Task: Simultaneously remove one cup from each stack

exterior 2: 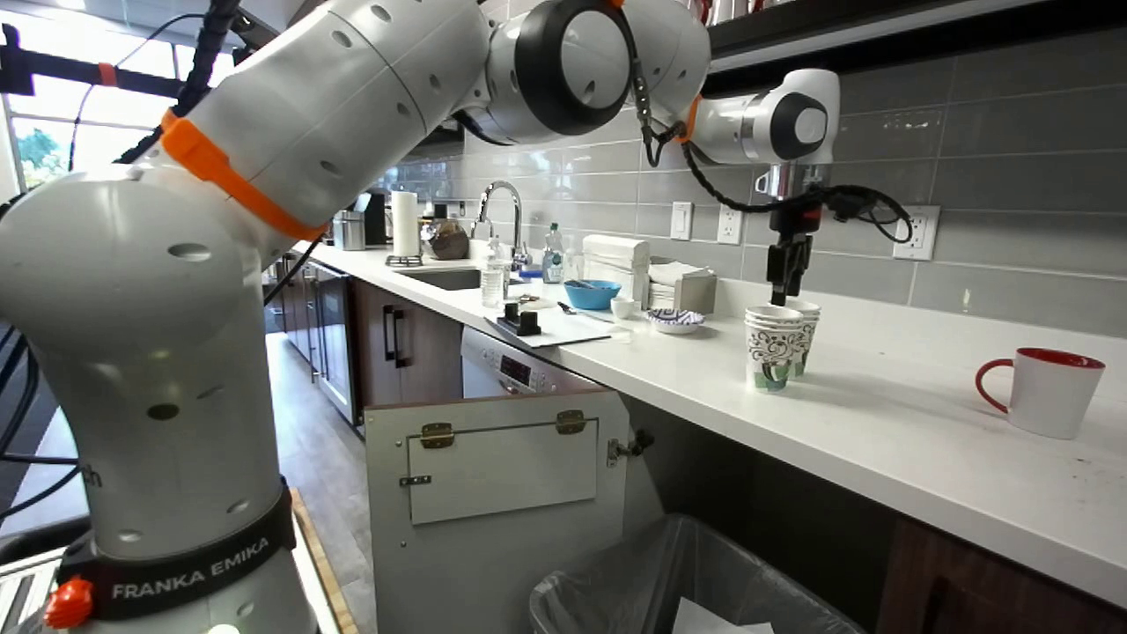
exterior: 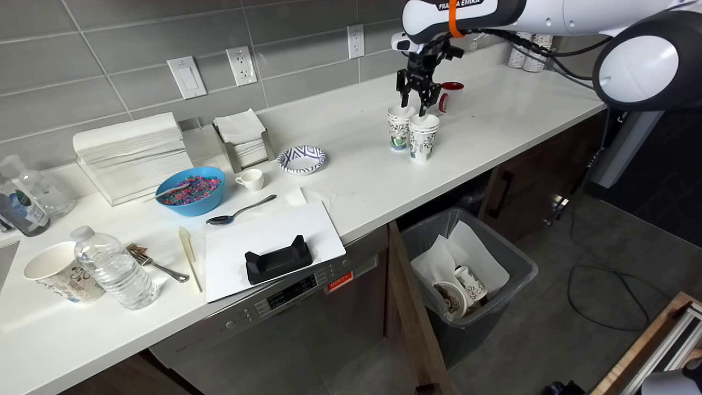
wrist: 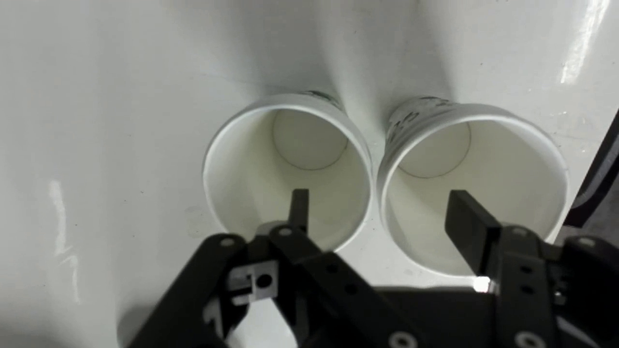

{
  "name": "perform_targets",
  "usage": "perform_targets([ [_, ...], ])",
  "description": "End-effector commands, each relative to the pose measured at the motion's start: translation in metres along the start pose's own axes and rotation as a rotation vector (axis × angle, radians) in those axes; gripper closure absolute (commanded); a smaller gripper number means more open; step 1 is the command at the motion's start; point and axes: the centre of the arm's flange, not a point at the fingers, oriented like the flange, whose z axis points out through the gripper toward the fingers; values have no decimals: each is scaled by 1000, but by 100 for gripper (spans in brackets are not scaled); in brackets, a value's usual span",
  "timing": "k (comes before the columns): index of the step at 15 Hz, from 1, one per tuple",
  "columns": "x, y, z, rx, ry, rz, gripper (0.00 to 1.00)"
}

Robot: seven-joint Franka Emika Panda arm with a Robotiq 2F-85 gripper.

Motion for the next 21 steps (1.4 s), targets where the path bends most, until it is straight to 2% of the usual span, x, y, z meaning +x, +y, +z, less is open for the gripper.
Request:
perform_targets([
  [1,-4,-1,6,24,-5,0,37],
  [2,-6,-1,8,25,-3,2,46],
  [3,-7,-1,9,24,-1,3,48],
  [4,-8,-1,10,21,1,4,55],
  [5,-9,0,11,21,1,3,67],
  [6,-9,0,11,23,1,4,74],
  [9,-11,1,14,26,5,7,86],
  [10,-11,1,14,27,5,8,81],
  [14,-11,2,17,31,7,5,78],
  [15,-11,2,17,32,7,5,79],
  [17,-11,1,18,32,7,4,95],
  [18,-11,1,17,32,7,4,99],
  [21,-11,1,17,30,7,2,99],
])
